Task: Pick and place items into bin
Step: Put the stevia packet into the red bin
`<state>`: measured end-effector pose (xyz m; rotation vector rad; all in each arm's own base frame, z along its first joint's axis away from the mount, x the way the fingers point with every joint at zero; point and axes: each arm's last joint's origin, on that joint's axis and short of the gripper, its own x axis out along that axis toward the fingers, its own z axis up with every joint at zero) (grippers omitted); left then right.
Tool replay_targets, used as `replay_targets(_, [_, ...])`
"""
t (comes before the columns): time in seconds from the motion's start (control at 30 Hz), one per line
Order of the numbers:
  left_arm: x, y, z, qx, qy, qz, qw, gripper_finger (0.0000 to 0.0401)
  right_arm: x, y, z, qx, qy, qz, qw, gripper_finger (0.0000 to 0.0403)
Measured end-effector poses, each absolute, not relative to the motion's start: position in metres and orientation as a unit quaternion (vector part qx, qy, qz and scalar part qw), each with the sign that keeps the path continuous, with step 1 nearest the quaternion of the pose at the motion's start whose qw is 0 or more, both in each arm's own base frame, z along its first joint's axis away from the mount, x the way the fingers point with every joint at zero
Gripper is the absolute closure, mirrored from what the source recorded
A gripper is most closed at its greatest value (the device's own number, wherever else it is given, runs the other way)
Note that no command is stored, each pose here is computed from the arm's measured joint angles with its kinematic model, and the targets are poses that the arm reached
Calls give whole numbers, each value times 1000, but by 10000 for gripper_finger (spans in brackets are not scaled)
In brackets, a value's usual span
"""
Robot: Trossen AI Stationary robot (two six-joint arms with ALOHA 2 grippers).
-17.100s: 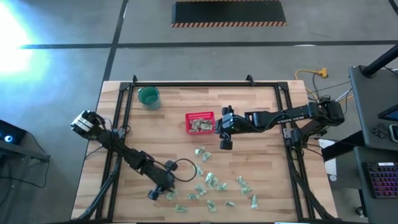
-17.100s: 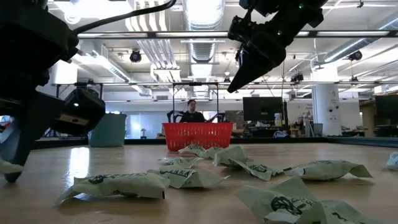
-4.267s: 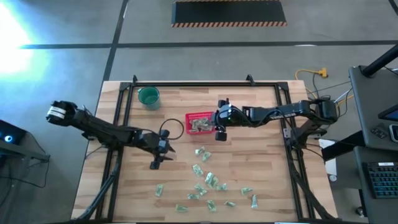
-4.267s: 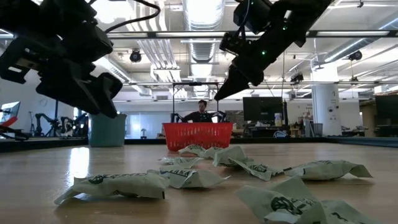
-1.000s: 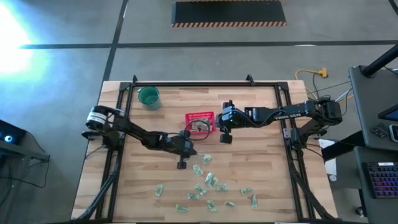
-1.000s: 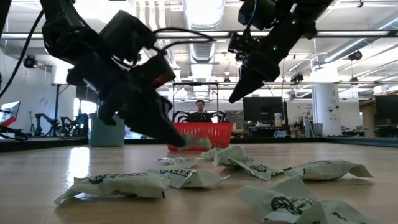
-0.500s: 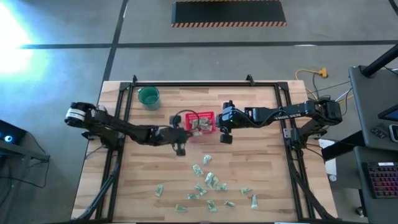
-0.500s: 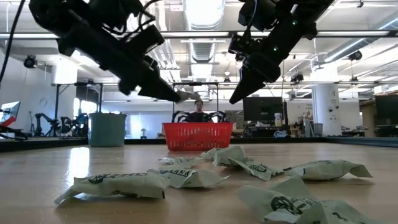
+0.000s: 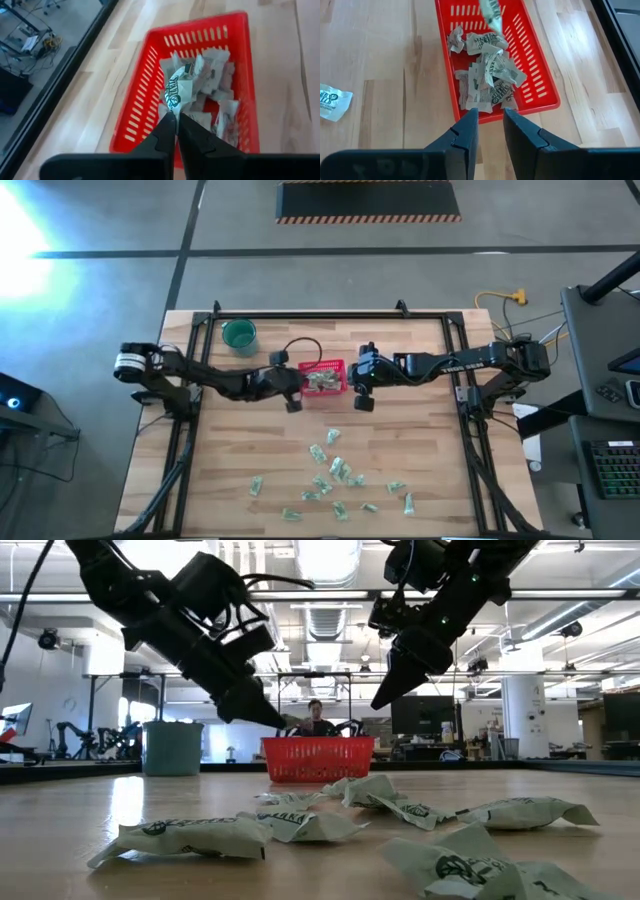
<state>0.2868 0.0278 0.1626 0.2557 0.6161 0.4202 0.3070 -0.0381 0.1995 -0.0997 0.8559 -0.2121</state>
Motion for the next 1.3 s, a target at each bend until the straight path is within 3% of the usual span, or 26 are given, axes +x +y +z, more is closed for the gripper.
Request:
replay_targets(0.13, [289,27,161,139,302,199,922,371,307,-38,199,-48,414,-103,903,325])
replay_targets(0.4, [289,27,163,140,296,200,924,264,306,-38,198,-47,416,-99,903,326])
replay_targets(0.57, [289,27,165,139,292,200,925,225,306,-35,197,-39,417,-76,905,320])
replay_targets(0.97, [282,12,181,143,275,176,934,208,309,-11,197,-22,397,19,917,316])
replay_targets(1.3, [249,-30,200,39,313,-12,949,208,304,34,182,-63,339,100,933,312])
